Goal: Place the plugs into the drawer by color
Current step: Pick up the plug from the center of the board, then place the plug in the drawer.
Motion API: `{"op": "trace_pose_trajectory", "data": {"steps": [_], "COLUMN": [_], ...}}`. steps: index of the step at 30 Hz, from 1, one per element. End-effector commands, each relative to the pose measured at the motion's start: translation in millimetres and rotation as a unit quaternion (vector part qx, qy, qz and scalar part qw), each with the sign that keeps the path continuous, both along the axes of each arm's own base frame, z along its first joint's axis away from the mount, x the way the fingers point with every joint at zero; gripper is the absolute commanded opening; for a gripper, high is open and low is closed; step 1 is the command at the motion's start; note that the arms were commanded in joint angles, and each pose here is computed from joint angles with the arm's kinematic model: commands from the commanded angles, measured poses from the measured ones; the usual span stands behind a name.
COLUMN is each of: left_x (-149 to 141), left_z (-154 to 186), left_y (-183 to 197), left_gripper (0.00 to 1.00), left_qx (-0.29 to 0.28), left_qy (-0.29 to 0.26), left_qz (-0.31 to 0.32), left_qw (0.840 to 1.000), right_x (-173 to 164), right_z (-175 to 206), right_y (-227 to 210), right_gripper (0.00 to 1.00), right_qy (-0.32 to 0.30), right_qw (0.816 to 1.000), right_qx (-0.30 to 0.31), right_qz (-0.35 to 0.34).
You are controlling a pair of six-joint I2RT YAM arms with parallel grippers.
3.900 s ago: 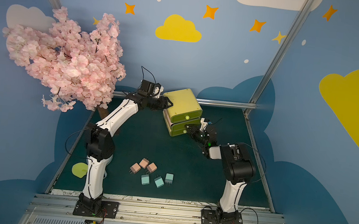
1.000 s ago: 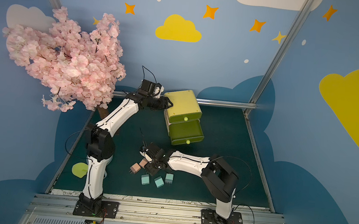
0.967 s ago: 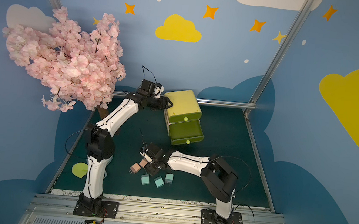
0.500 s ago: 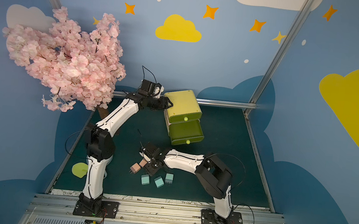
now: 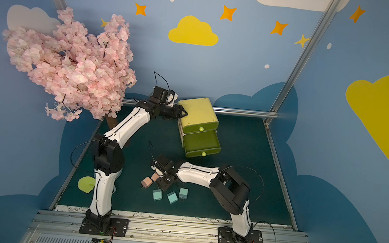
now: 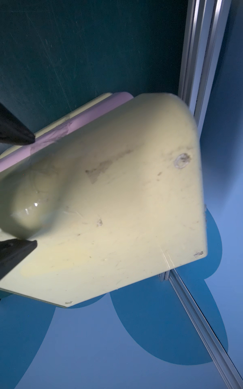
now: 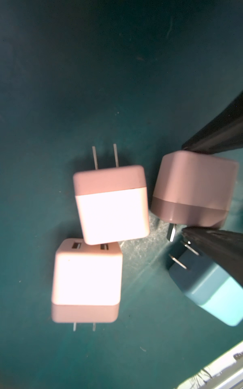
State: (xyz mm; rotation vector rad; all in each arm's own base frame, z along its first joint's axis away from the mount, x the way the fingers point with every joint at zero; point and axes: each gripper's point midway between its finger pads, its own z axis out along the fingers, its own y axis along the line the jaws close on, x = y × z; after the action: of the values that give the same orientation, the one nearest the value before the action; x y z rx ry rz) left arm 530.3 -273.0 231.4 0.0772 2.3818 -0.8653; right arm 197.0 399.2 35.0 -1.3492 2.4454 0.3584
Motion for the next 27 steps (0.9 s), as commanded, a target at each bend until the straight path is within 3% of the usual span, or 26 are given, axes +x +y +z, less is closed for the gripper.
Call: {"op": "trace_pose_trajectory", "data": {"steps": [1, 5, 14, 22, 27], "left_x": [-4, -5, -5, -6, -4], "left_z": [13, 13, 16, 17, 17], "left_y": [5, 5, 5, 5, 3], "left_gripper": [0.72, 0.72, 0.72, 0.72, 0.72], "left_qx": [0.004, 0.005, 0.003, 0.006, 0.004], "left_qy": [-0.006, -0.007, -0.009, -0.012, -0.013], "left_qz": [0.002, 0.001, 0.001, 0.001, 0.001], "left_qw": [1.000, 1.000, 1.000, 1.000, 1.000], "right_x": [3, 7, 38, 89, 126], "right_z": [2, 21, 108, 168, 173], "right_y": [-8, -13, -49, -86, -103], "right_gripper": [0.56, 0.55, 0.51, 0.51, 0.51], "right_qy": [0.002, 0.001, -0.028, -0.067, -0.097], "right_qw": [1.000, 0.999, 0.989, 0.967, 0.952], "right_qx": [-0.007, 0.010, 0.066, 0.123, 0.133], "right_qz": [-0.013, -0.031, -0.128, -0.213, -0.258]}}
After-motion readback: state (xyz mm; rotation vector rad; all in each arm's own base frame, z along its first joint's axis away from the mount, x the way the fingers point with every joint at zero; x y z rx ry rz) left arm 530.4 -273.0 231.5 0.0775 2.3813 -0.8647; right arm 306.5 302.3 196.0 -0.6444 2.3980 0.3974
